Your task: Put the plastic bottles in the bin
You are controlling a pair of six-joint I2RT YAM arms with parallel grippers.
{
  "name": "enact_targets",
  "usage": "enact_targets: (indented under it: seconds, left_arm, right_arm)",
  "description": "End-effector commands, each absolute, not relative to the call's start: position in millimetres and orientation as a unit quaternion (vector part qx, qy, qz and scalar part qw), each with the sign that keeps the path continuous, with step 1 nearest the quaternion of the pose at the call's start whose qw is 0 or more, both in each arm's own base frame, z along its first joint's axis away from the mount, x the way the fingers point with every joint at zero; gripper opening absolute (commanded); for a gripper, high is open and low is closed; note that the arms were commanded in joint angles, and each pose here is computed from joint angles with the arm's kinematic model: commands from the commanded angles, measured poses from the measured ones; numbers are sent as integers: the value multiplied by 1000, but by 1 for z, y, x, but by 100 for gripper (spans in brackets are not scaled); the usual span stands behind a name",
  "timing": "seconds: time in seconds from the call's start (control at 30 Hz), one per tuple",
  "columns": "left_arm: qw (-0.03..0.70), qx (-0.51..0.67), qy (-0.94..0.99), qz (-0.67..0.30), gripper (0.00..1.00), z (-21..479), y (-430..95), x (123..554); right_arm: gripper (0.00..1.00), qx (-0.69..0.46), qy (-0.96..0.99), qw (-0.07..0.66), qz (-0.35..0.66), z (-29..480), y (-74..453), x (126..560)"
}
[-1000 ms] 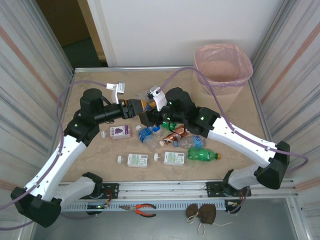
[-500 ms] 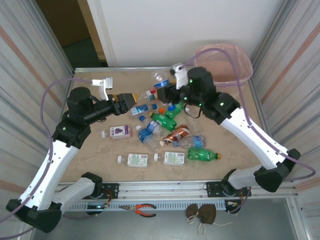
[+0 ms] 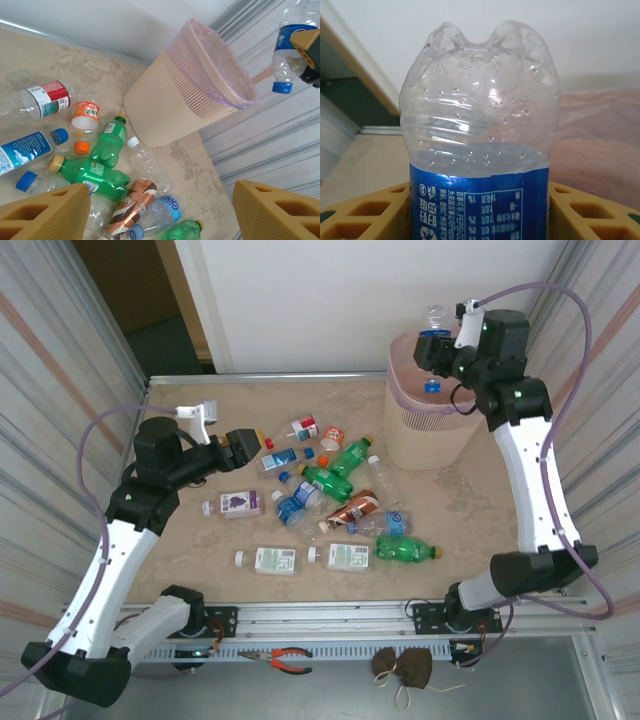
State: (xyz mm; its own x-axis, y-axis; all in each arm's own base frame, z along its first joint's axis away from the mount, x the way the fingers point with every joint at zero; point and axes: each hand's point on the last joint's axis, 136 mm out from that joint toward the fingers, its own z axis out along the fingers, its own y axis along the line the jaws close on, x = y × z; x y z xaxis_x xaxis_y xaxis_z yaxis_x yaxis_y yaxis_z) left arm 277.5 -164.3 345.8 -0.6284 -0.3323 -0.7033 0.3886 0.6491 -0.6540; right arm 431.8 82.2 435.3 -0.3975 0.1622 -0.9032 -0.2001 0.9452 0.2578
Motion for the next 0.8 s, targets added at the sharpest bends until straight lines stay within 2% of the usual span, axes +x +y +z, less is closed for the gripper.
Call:
enact_targets:
  seconds: [0.0, 0.27, 0.5, 0.77]
  left_arm:
    - [432, 30, 799, -417, 75, 342, -164, 280]
    - [424, 21, 806, -413, 75, 330, -162, 291]
    - [414, 15, 811, -413, 75, 319, -162, 298]
    - [410, 9, 813, -413, 74, 314, -159, 303]
  right_arm:
    - [57, -13, 839, 534, 101, 418, 53, 452]
    - [56, -8, 894, 447, 11, 343, 5, 495]
    - [55, -9, 931, 352, -98, 270, -30, 511]
    - [55, -23, 949, 292, -117, 211, -37, 525]
